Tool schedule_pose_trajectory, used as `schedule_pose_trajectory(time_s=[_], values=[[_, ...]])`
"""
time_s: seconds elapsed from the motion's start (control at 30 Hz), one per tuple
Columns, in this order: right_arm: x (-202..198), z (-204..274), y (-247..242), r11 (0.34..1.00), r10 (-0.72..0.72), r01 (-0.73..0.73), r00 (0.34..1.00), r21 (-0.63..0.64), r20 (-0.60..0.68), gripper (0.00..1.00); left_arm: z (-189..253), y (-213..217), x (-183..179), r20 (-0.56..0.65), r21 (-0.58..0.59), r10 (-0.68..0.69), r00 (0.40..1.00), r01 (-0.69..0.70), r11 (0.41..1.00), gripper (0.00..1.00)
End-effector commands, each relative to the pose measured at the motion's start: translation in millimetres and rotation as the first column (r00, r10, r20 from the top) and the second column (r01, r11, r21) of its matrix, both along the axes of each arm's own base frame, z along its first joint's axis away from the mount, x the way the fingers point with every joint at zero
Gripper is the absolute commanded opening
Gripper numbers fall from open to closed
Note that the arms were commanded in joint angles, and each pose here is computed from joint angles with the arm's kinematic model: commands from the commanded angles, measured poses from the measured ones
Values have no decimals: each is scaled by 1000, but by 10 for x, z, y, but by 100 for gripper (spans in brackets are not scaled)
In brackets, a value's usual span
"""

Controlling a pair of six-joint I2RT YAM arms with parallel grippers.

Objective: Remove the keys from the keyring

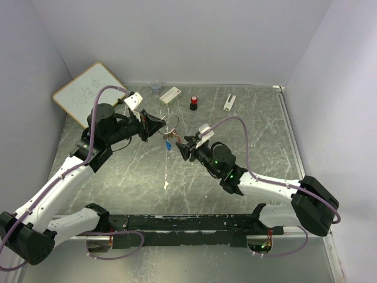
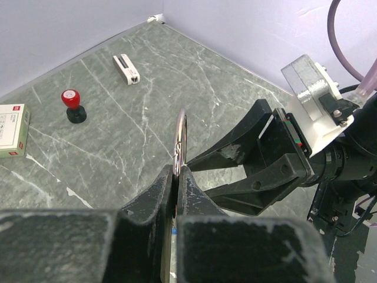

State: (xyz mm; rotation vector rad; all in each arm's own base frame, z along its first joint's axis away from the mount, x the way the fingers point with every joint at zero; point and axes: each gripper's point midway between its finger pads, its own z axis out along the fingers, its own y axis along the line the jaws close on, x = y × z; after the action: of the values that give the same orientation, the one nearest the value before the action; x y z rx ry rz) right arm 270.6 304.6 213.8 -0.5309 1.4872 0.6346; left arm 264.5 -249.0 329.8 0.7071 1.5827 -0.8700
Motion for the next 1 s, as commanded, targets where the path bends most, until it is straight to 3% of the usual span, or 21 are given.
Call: schedule_pose_trajectory(time_s=[0.0,0.97], values=[[30,203,71,999,13,-15,999,51,35,44,316,-45,-108,73,-59,-44,996,48,997,10],[156,341,178,999,1,-6,995,50,99,41,384,36,-240,97,-83,-36,995,44,996,9]])
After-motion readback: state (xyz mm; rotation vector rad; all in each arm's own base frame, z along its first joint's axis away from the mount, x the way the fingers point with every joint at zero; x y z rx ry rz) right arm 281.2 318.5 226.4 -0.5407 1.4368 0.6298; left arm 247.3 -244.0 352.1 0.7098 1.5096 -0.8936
